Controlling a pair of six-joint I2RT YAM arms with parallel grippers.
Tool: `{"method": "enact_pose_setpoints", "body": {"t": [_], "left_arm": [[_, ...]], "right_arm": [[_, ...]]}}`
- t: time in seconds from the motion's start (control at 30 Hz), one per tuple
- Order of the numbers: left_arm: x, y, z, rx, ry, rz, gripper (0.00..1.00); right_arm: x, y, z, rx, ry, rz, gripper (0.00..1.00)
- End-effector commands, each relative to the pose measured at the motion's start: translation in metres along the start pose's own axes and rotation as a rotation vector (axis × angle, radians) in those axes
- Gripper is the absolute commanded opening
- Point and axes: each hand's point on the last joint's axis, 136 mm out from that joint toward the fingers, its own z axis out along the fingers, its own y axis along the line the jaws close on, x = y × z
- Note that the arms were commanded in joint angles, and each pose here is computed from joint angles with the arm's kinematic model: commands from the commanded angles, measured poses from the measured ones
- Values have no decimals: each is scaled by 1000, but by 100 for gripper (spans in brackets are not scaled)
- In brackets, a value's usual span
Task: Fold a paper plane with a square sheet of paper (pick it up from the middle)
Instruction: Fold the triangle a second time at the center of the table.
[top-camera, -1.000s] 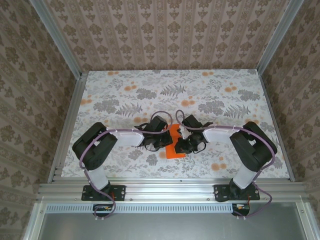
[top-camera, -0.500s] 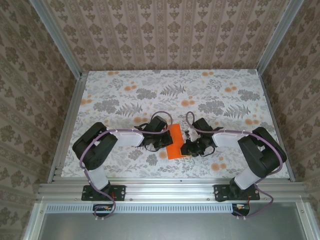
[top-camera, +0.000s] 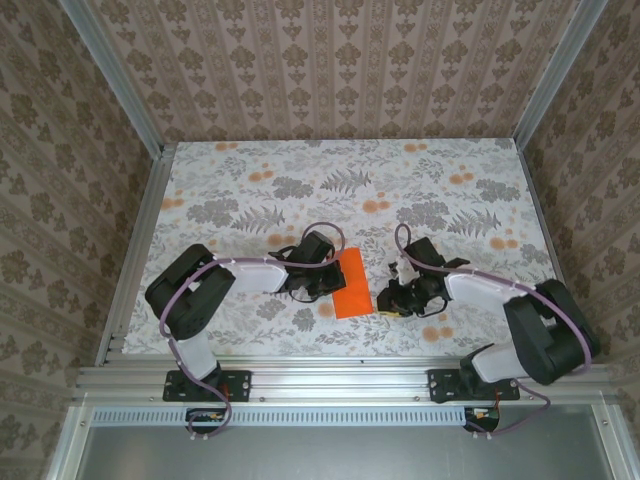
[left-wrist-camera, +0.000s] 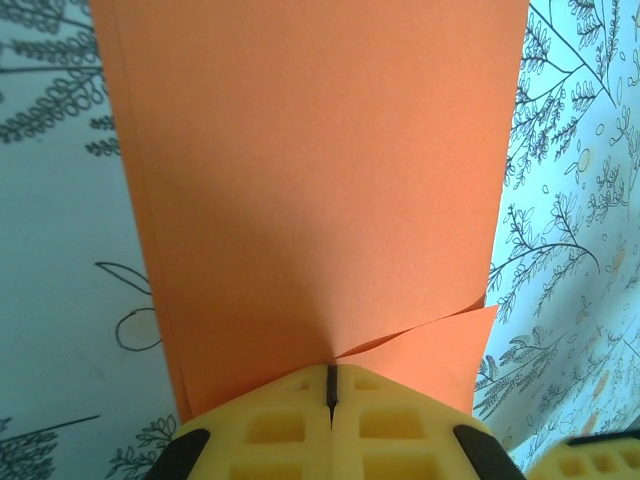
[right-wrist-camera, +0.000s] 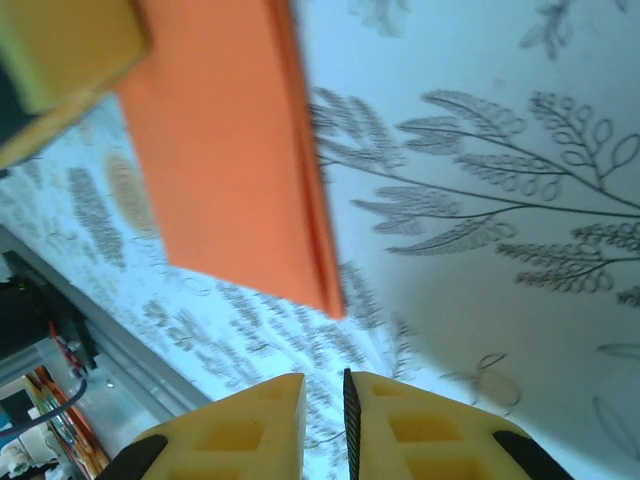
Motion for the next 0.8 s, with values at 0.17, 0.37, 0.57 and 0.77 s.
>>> {"method": "enact_pose_setpoints", "body": {"t": [0.17,0.37,0.57,0.77], "left_arm": [[11,52,8,-198,36,-21,3],[11,49,8,-194,34,-20,3],[7,44,9,-190,30,-13,3],[8,47,8,-202,37,-7,3]], "right_arm": [[-21,40,14,-29,24,-36,20],[-26,47,39,-26,77,-45,20],[-11,10,53,80,129,-29,21],[9,-18,50,119,138,9,21]]}}
